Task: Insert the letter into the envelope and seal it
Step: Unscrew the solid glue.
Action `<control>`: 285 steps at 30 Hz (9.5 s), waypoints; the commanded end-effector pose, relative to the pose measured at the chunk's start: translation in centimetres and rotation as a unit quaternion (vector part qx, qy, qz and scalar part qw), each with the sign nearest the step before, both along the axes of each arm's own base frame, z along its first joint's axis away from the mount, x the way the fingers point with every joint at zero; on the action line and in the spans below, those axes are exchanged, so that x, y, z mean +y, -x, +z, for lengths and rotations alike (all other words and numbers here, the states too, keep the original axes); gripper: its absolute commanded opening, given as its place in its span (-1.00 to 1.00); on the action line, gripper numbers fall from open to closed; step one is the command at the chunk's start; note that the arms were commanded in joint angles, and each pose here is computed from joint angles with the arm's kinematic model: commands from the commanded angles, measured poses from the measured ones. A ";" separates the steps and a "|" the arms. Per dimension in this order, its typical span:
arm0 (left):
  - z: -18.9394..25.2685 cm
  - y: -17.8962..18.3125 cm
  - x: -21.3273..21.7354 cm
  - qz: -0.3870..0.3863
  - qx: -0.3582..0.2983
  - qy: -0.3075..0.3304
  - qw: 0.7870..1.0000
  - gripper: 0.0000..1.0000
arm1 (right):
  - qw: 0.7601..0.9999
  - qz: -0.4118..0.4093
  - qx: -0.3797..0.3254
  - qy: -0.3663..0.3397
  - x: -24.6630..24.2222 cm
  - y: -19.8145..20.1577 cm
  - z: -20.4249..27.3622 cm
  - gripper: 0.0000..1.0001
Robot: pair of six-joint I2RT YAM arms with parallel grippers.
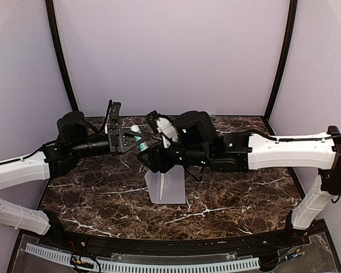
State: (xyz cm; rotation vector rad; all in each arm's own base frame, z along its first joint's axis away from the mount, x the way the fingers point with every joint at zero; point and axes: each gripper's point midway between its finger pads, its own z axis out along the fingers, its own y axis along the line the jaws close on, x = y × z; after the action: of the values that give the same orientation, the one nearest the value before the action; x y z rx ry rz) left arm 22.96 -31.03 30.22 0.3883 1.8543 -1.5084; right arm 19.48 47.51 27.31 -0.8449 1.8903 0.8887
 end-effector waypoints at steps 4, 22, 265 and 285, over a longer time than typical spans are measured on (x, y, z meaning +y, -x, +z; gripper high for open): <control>0.7 0.4 0.0 -0.013 -0.007 0.018 1.000 -1.00 | 0.999 -0.007 -0.027 0.023 0.3 -0.2 0.2 -0.12; 0.6 0.8 -0.3 -0.029 -0.008 0.019 0.999 -1.00 | 1.000 -0.002 -0.025 0.001 0.6 0.0 1.2 -0.32; 5.3 4.4 -1.7 -0.043 -0.114 0.116 0.986 -1.00 | 0.933 0.189 0.111 -0.286 -5.5 5.2 5.9 0.06; -1.1 -0.4 -3.2 0.036 -0.001 -0.007 0.999 -1.00 | 0.996 -0.015 0.042 -0.075 -4.3 0.7 -0.4 -0.11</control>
State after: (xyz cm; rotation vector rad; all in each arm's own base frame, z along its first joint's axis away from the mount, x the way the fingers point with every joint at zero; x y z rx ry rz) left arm 22.95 -34.13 27.75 0.3310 1.8840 -1.4492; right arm 18.45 42.20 26.28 -0.6776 1.8963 1.1179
